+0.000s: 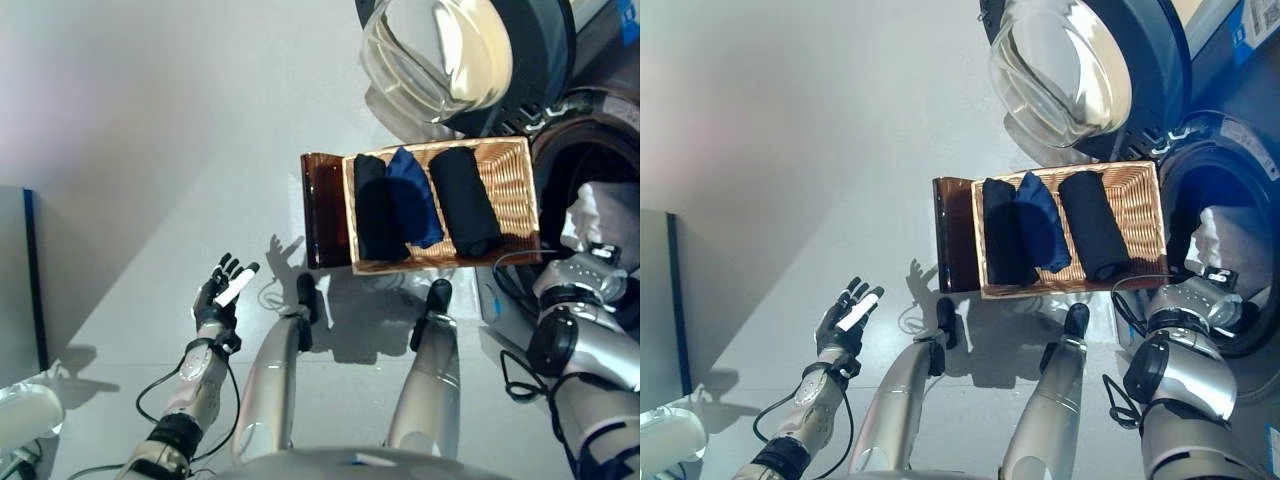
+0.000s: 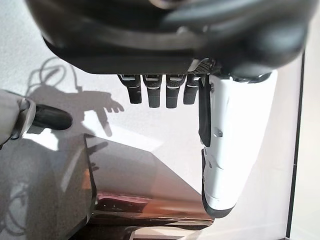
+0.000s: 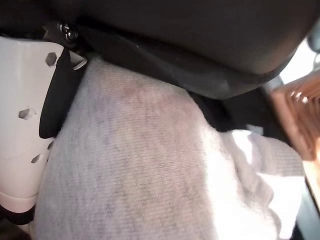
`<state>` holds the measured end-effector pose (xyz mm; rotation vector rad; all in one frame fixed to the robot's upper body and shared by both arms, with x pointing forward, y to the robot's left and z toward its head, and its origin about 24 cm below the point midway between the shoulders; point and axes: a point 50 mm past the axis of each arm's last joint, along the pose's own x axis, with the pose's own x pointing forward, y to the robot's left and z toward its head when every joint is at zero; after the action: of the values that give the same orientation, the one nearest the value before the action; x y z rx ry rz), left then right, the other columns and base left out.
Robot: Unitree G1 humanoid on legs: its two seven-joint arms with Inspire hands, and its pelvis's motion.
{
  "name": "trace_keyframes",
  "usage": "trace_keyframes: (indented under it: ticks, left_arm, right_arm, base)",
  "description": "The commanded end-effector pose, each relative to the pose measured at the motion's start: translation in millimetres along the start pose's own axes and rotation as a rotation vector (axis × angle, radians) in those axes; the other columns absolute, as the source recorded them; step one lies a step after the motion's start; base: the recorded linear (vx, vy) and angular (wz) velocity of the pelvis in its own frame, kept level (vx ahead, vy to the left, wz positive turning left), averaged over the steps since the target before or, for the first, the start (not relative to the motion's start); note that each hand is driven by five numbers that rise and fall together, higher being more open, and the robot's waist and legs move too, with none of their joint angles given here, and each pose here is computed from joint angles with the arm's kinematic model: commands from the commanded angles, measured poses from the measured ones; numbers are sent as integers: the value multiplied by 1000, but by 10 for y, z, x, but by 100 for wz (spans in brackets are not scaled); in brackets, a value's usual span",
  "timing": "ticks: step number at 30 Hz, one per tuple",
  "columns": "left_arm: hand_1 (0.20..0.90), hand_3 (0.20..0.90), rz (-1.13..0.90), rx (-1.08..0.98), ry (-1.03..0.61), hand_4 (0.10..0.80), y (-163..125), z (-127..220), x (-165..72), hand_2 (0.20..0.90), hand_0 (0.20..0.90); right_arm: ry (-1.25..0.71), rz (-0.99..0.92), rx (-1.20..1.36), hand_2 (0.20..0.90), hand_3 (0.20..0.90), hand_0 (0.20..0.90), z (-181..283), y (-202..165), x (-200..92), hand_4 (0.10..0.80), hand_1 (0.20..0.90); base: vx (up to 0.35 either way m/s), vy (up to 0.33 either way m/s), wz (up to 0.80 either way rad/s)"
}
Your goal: Pick up the clothes and place them into the washing machine
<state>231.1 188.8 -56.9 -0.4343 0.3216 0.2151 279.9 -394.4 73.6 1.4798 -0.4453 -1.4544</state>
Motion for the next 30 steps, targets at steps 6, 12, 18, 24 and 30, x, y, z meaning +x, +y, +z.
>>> trace_keyframes:
  ticks: [6,12,18,24,30]
  left_arm:
    - [900,900,18,60,-40,800,222,60,-107,900,900]
    - [900,900,17,75,-32,800,261,63,-111,900,900]
    - [900,900,37,74,-20,800,284,33,-115,900,900]
    - [900,900,48,66,-20,800,276,28,-92,900,900]
    - [900,900,51,61,-15,800,282,24,-97,900,900]
  right_arm:
    - [-247,142,82,200,200,200,608,599,-3,300,200]
    - [-295,190,150,200,200,200,778,824,-67,300,200]
    - [-309,200,183,200,200,200,818,877,-92,300,200]
    - [-236,138,85,900,900,900,586,669,-30,800,900]
    - [-184,112,87,900,900,900,412,540,-39,800,900]
  base:
    - [7,30,-4]
    - [1,4,-1]
    - [9,4,3]
    - [0,0,0]
    - [0,0,0]
